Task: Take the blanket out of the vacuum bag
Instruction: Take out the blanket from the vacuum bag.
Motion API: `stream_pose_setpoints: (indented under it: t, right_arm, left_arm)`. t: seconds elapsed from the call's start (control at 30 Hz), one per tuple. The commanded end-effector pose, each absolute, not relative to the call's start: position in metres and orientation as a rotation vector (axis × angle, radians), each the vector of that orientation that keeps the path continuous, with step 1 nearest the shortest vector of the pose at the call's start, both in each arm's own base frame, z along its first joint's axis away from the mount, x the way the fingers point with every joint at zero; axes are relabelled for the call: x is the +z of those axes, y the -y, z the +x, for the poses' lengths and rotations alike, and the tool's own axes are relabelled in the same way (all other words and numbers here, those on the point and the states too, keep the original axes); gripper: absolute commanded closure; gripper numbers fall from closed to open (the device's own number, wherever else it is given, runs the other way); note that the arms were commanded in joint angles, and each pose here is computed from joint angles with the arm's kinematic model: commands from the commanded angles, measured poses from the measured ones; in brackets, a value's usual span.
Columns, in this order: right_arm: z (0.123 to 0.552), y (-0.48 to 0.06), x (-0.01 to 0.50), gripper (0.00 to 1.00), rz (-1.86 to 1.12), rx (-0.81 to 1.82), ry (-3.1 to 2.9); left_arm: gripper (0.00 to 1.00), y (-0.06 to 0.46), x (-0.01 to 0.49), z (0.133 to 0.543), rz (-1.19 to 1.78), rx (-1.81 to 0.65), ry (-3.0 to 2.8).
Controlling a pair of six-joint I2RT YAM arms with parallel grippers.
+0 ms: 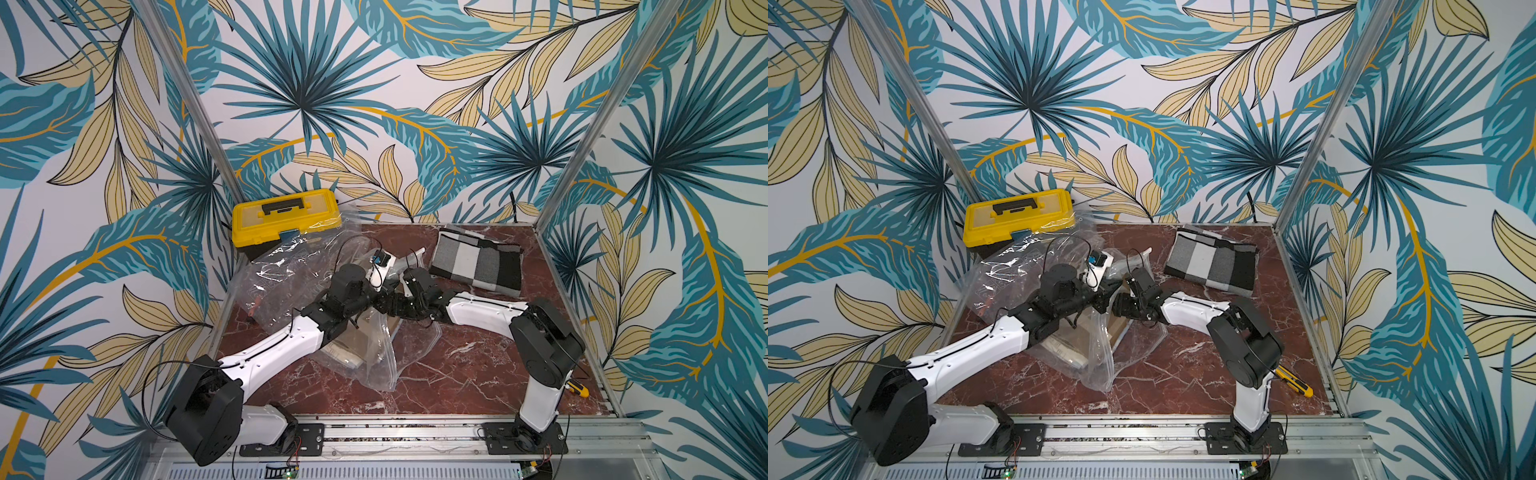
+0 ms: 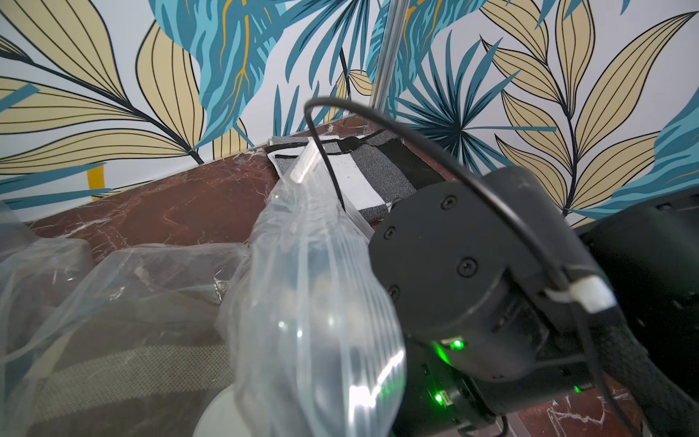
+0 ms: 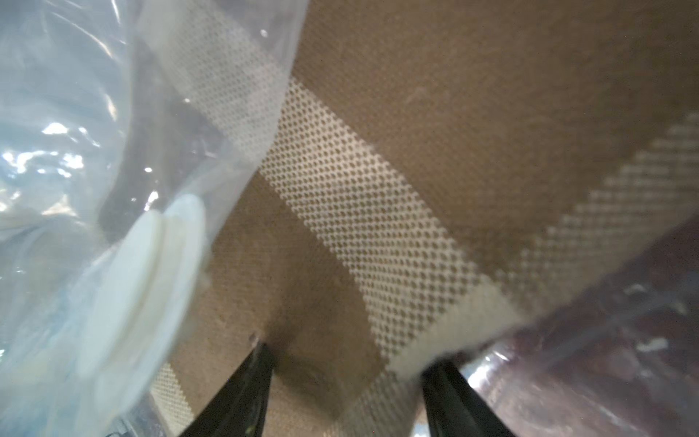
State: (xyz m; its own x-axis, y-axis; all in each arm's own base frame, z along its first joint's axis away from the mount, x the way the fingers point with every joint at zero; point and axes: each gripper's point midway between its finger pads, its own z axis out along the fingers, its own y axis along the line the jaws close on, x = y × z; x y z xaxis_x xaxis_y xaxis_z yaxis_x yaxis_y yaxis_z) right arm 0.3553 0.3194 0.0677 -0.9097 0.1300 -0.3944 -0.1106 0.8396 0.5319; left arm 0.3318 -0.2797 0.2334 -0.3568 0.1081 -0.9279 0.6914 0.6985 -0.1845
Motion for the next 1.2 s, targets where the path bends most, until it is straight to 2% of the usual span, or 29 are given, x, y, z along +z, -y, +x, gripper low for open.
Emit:
stream_pose_setpoints:
  t: [0.0, 0.17, 0.3, 0.53, 0.63, 0.7, 0.77, 0.87, 1.17]
  right_arm:
    - [0.352, -0.310, 0.064, 0.36, 0.018, 0.745, -2.583]
    - [0.356, -0.329, 0.061, 0.37, 0.011, 0.903, -2.539]
    - [0.361, -0.352, 0.077, 0.42, -0.012, 1.121, -2.407]
    - [0.360, -0.354, 0.092, 0.45, -0.066, 1.135, -2.366]
    - [0.361, -0.357, 0.096, 0.70, -0.067, 1.167, -2.341]
    - [0.361, -0.359, 0.095, 0.82, -0.073, 1.166, -2.345]
    - [0.361, -0.360, 0.090, 1.00, -0.089, 1.159, -2.368]
    - [0.361, -0.360, 0.096, 1.00, -0.095, 1.168, -2.346]
    - [0.342, -0.339, 0.172, 1.00, -0.158, 1.096, -2.330]
  left_arm:
    - [1.00, 0.279, 0.229, 0.332, 0.628, -0.703, -1.863]
    - [1.00, 0.282, 0.231, 0.333, 0.634, -0.712, -1.863]
    - [1.00, 0.281, 0.230, 0.333, 0.639, -0.697, -1.869]
    - [1.00, 0.281, 0.225, 0.333, 0.631, -0.703, -1.876]
    - [1.00, 0.282, 0.225, 0.334, 0.633, -0.706, -1.879]
    - [1.00, 0.281, 0.227, 0.334, 0.632, -0.704, -1.873]
    - [1.00, 0.281, 0.227, 0.334, 0.634, -0.699, -1.871]
    - [1.00, 0.279, 0.228, 0.334, 0.632, -0.684, -1.873]
    - [1.00, 0.267, 0.219, 0.361, 0.491, -0.576, -1.918]
